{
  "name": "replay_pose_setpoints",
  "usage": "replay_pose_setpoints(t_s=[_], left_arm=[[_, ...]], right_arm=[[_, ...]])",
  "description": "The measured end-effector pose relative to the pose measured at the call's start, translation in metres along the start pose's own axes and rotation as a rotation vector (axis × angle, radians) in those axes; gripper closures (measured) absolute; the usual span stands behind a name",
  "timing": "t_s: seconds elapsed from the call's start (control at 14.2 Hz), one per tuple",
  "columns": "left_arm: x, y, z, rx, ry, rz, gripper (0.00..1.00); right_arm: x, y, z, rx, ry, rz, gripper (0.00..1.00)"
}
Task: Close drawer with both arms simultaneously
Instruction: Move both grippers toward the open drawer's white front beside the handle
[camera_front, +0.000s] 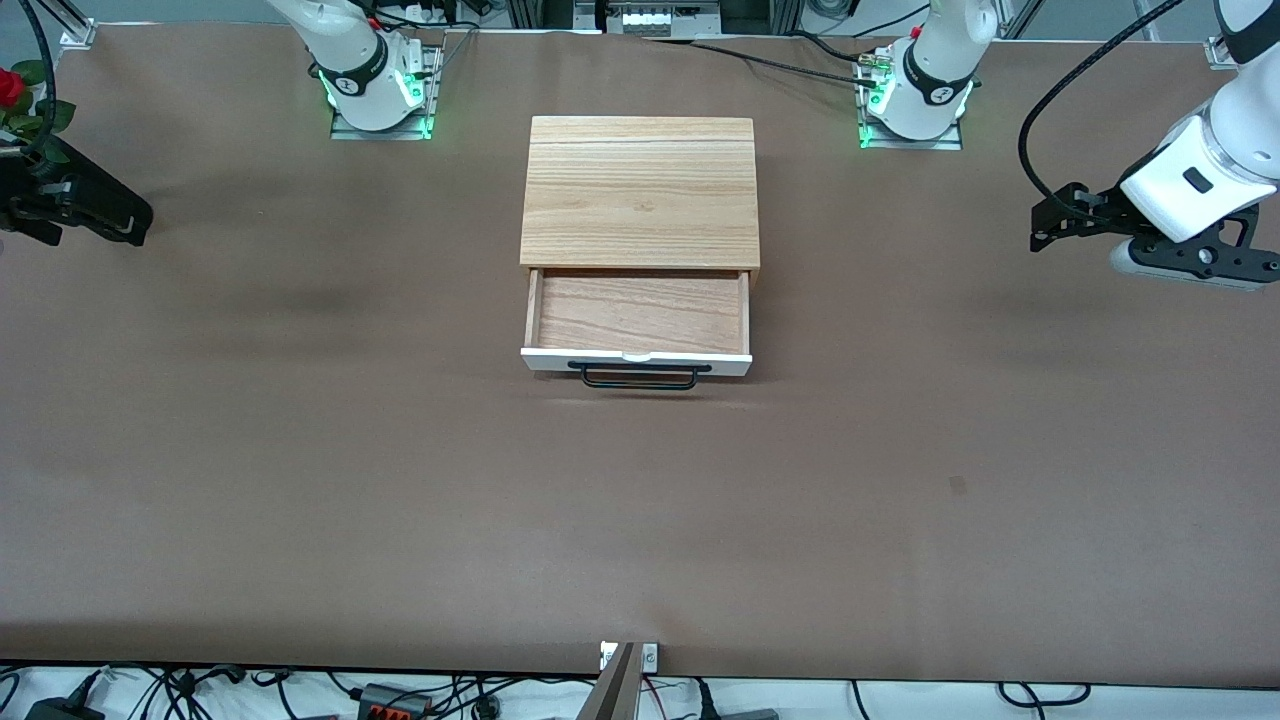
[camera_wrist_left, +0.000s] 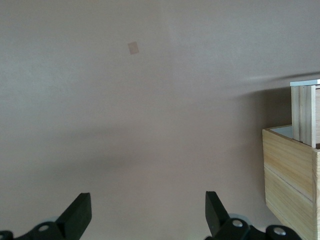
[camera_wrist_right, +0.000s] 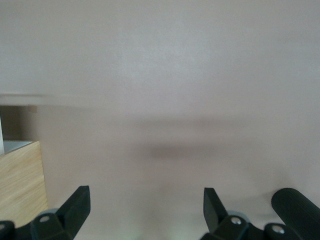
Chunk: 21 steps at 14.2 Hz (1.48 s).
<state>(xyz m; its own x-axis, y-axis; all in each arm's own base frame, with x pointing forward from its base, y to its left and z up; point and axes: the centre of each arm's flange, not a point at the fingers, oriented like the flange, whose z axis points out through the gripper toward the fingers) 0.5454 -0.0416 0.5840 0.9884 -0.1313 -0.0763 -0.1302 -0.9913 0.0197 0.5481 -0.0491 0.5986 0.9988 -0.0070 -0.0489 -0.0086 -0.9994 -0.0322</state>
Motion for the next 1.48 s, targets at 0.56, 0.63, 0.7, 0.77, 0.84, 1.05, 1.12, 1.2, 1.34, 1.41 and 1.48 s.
replay_pose_setpoints(t_s=[0.56,0.63,0.7,0.77,0.84,1.05,1.12,1.2,1.34,1.41,1.48], left_arm=[[0.009,0.002,0.003,-0.008,0.007,0.005,0.0],[0.014,0.007,0.004,-0.01,0.007,0.011,0.0],[0.019,0.015,0.008,-0.011,0.004,0.006,0.0],[0.024,0.025,0.015,-0.013,-0.005,-0.007,0.0],[0.03,0.038,0.024,-0.015,-0.018,-0.01,0.0],[0.054,0.082,0.048,-0.022,-0.03,0.023,0.0],[0.065,0.09,0.055,-0.028,-0.033,0.035,0.0],[0.075,0.098,0.065,-0.038,-0.043,0.046,0.0],[0.093,0.11,0.087,-0.074,-0.058,0.056,0.0],[0.102,0.115,0.098,-0.085,-0.057,0.059,0.0],[0.109,0.121,0.11,-0.101,-0.059,0.061,0.0]], right_arm=[[0.0,0.0,0.0,0.0,-0.001,-0.001,0.0],[0.0,0.0,0.0,0.0,-0.005,-0.001,0.0],[-0.001,-0.001,0.001,0.001,-0.011,-0.001,0.0],[-0.002,-0.001,0.002,0.001,-0.018,-0.002,0.0],[-0.003,-0.003,0.005,0.003,-0.037,-0.006,0.0],[-0.001,-0.033,0.031,0.011,-0.157,-0.06,0.0],[0.001,-0.048,0.04,0.011,-0.182,-0.086,0.0],[0.004,-0.065,0.05,0.011,-0.206,-0.116,0.0],[0.012,-0.104,0.075,0.044,-0.25,-0.17,0.0],[0.017,-0.123,0.089,0.068,-0.262,-0.19,0.0],[0.024,-0.139,0.103,0.099,-0.262,-0.202,0.0]])
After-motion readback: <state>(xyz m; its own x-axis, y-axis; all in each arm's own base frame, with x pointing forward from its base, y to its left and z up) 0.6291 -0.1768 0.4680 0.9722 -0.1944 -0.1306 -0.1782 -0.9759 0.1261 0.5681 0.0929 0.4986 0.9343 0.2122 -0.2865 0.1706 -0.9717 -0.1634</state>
